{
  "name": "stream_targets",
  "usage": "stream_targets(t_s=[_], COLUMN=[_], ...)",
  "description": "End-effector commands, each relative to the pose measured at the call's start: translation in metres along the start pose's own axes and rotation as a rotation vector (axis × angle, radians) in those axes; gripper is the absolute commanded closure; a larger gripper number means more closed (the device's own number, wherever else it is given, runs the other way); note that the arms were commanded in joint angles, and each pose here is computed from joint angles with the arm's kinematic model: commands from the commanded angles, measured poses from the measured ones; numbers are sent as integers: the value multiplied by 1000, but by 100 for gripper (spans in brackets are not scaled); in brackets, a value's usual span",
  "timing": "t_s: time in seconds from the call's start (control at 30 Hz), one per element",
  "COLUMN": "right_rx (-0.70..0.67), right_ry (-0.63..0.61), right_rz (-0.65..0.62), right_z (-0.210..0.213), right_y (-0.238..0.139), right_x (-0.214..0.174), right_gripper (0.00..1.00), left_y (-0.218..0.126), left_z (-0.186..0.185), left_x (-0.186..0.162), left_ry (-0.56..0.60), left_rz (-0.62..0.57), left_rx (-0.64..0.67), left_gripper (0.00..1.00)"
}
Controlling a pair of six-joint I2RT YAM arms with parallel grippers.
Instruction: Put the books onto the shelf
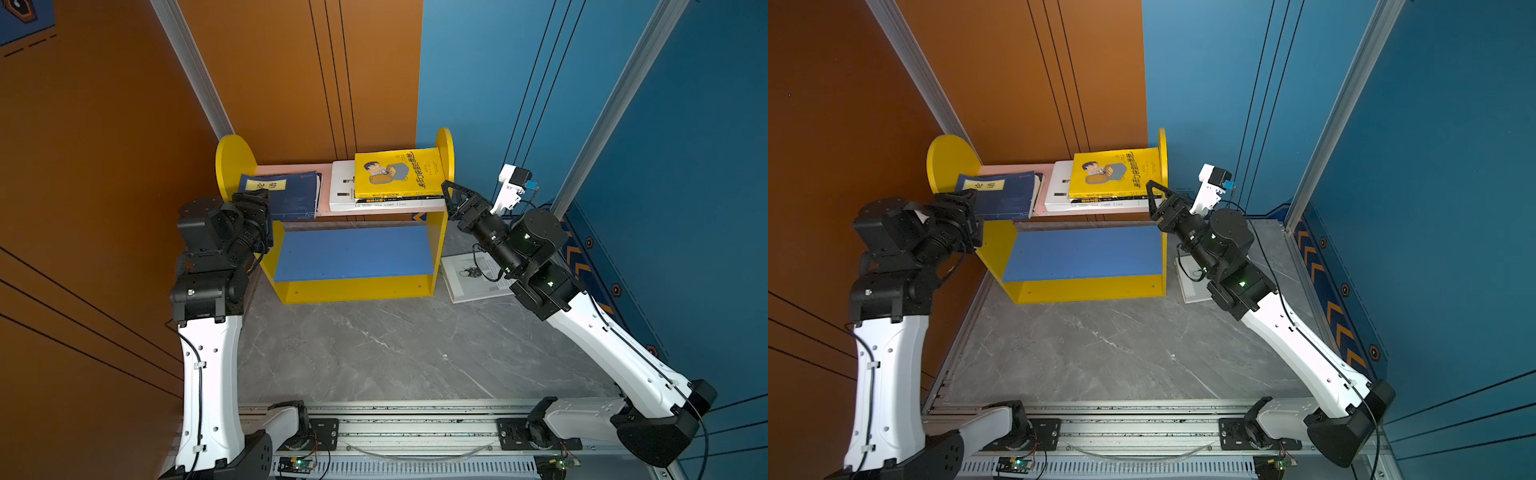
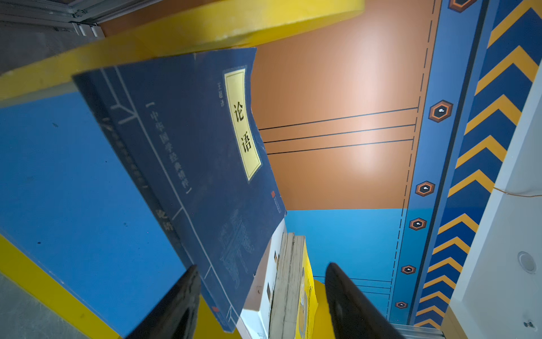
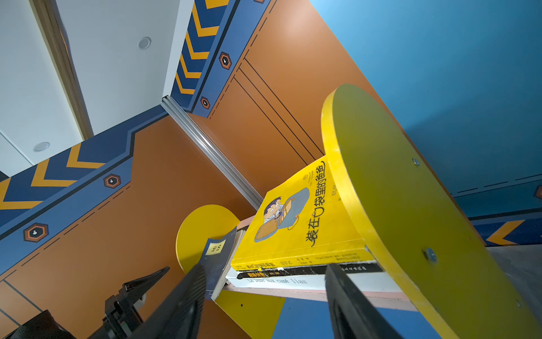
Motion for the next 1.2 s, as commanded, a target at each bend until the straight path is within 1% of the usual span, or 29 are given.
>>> stream_targets(t_s=[0.0,0.17,0.33,0.63,1.17], right_rx=[13,13,6,1,-24], right_ry=[18,19,19,24,36], right_rz=[-24,-24,-28,-31,-29], right_z=[4,3,1,-2,-15], right_y=[-6,-6,-7,-3,2], right_x=[7,8,9,11,11], right_gripper=[33,33,33,33,33], left_y=[-1,0,-2,-2,16], left_z=[5,10,14,21,8], left_x=[-1,-2,-1,-2,3], left_ry=[21,18,42,44,90], left_rz=[-5,-8,-17,-26,-34], left_rx=[21,38,47,64,41], left_gripper=[31,31,28,28,30])
Point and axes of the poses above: each gripper's point midway between its finger pads, its own y axis out along the fingers, its own z axis along the line the jaws close on, x = y × z, the point moved 7 cm from there along -y, back along the fingers
